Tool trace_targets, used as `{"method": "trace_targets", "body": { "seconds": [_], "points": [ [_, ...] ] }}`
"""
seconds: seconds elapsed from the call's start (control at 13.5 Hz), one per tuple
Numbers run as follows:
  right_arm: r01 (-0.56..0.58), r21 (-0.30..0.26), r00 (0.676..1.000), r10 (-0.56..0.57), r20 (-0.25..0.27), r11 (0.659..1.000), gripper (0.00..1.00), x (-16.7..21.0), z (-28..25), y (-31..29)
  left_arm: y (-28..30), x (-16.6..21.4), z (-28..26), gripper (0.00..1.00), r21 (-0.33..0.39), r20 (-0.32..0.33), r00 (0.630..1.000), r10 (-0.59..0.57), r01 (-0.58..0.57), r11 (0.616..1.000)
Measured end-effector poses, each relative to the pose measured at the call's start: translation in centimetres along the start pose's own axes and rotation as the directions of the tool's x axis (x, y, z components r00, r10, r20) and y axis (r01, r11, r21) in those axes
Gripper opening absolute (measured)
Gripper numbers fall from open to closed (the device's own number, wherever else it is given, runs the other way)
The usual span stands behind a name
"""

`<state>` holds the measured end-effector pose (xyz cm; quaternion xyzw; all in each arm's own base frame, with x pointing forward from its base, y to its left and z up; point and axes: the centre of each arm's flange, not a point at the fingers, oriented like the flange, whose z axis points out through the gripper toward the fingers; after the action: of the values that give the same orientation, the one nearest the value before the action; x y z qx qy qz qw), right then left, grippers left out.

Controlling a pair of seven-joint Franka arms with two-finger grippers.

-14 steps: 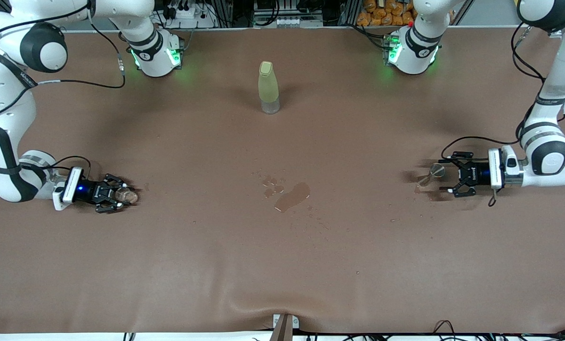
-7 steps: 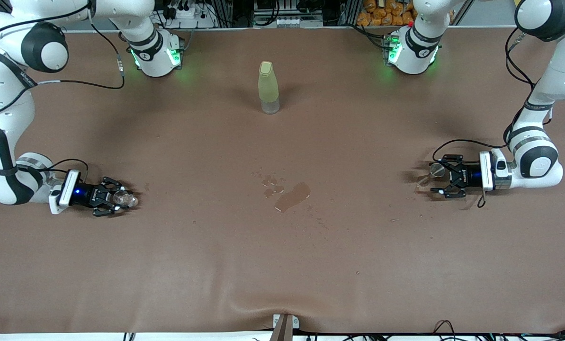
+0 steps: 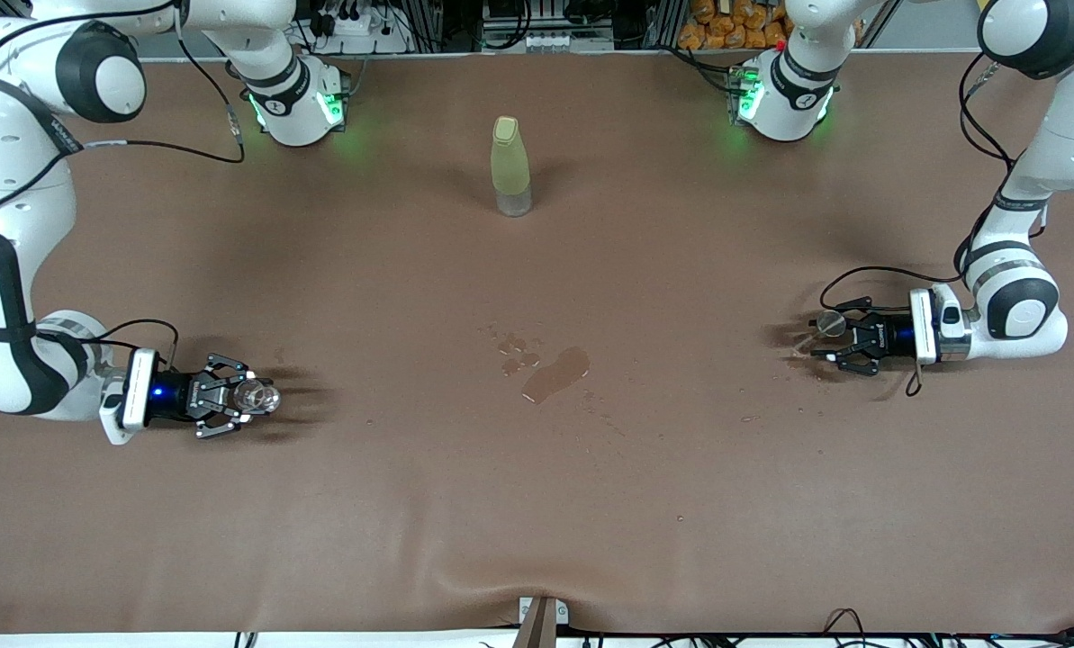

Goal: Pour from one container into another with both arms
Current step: 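Lift the beaker and jigger, bringing both grippers together mid-table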

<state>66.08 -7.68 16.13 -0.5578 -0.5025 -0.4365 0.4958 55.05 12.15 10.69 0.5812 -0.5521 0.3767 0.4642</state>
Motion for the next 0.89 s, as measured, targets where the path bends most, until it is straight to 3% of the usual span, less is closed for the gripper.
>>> {"method": "trace_targets", "body": {
  "seconds": [0.07, 0.15, 0.37, 0.67, 0.89],
  "points": [
    [-0.002, 0.009, 1.000, 0.002, 0.000, 1.000, 0.50, 1.0, 0.9, 0.3, 0.0, 0.0, 0.0, 0.46, 0.000, 0.000, 1.000, 0.000, 0.000, 1.000],
    [0.002, 0.017, 1.000, -0.002, -0.001, 1.000, 0.50, 1.9, 1.8, 0.5, 0.0, 0.0, 0.0, 0.35, 0.000, 0.000, 1.000, 0.000, 0.000, 1.000],
    [0.010, 0.035, 1.000, -0.009, -0.007, 0.999, 0.50, 3.1, 4.1, 0.9, -0.1, 0.1, 0.1, 0.25, 0.000, 0.000, 1.000, 0.003, -0.003, 1.000],
    [0.002, 0.007, 1.000, -0.002, -0.013, 1.000, 0.50, 4.7, 6.1, 0.4, -2.0, 2.1, 0.9, 0.22, -0.006, 0.005, 0.999, 0.054, -0.054, 0.999],
    [-0.025, -0.027, 0.999, 0.023, -0.039, 0.999, 0.50, 6.9, 8.5, -1.4, -5.1, 6.5, 3.5, 0.22, -0.034, -0.016, 0.988, 0.152, -0.153, 0.988]
  ]
}}
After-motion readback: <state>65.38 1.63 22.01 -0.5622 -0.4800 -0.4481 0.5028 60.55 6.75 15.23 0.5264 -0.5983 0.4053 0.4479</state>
